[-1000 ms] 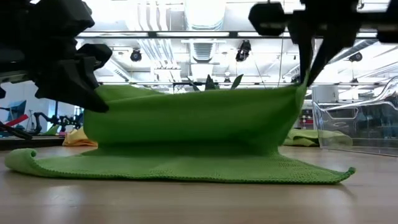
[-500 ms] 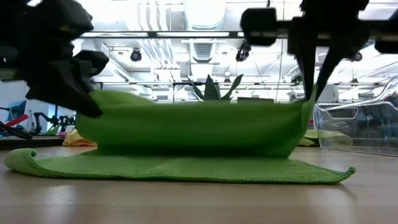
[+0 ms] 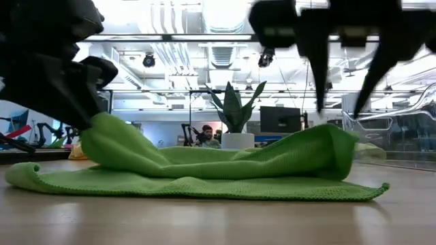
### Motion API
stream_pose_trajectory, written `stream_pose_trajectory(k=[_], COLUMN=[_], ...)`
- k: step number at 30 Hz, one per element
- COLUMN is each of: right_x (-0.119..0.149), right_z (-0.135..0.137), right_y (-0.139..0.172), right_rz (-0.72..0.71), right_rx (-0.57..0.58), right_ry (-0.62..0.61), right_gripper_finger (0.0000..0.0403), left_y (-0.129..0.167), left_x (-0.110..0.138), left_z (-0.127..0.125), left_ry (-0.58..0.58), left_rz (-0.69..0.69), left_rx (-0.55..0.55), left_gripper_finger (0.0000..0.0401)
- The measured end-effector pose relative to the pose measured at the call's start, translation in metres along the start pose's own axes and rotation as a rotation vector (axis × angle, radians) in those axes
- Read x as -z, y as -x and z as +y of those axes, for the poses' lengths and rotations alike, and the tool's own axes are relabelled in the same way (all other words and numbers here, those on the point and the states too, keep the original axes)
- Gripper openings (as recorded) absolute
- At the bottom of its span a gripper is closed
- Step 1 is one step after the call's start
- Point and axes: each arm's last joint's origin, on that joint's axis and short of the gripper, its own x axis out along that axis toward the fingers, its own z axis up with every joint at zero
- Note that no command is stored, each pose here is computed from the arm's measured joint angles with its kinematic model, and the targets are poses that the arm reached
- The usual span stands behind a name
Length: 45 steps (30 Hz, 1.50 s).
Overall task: Fold microfiber towels
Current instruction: Fold the green towel on the table
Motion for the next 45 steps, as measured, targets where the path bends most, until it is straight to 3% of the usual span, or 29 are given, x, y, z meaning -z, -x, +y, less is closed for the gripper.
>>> stream_pose_trajectory(k=[5, 8, 11, 14, 23, 31, 34, 37, 41, 45], right_x=[-0.007, -0.008, -0.007, -0.007, -0.007, -0.009, -0.009, -0.008, -0.006, -0.007], right_z=[-0.004, -0.004, -0.003, -0.003, -0.003, 0.0, 0.0, 0.0, 0.002, 0.004], right_y=[0.018, 0.019, 0.018, 0.018, 0.017, 0.018, 0.018, 0.017, 0.02, 0.023], right_rz=[-0.057, -0.066, -0.064, -0.063, -0.062, -0.064, -0.064, -0.054, -0.025, -0.031], right_rx=[0.028, 0.025, 0.021, 0.019, 0.016, 0.013, 0.013, 0.011, 0.004, 0.003], right_ry=[-0.26, -0.422, -0.529, -0.583, -0.658, -0.654, -0.649, -0.645, -0.639, -0.618], right_gripper_finger=[0.0162, 0.0175, 0.0181, 0.0182, 0.017, 0.0161, 0.0159, 0.0159, 0.0157, 0.0155], left_y=[0.002, -0.002, -0.006, -0.011, -0.025, -0.037, -0.037, -0.036, -0.036, -0.026], left_x=[-0.003, 0.001, 0.003, 0.004, 0.003, -0.004, -0.011, -0.016, -0.014, -0.016], left_z=[-0.002, 0.004, 0.015, 0.026, 0.045, 0.045, 0.044, 0.043, 0.043, 0.04], left_ry=[0.121, 0.249, 0.46, 0.629, 1.021, 1.058, 0.996, 0.904, 0.852, 0.815], left_rz=[0.031, 0.025, 0.013, 0.024, 0.131, 0.125, 0.097, 0.075, 0.095, 0.107], left_rx=[0.071, -0.016, -0.1, -0.113, 0.0, 0.062, 0.093, 0.108, 0.13, 0.189], left_gripper_finger=[0.0171, 0.0185, 0.0187, 0.0187, 0.0187, 0.0187, 0.0174, 0.0123, 0.0019, 0.0004])
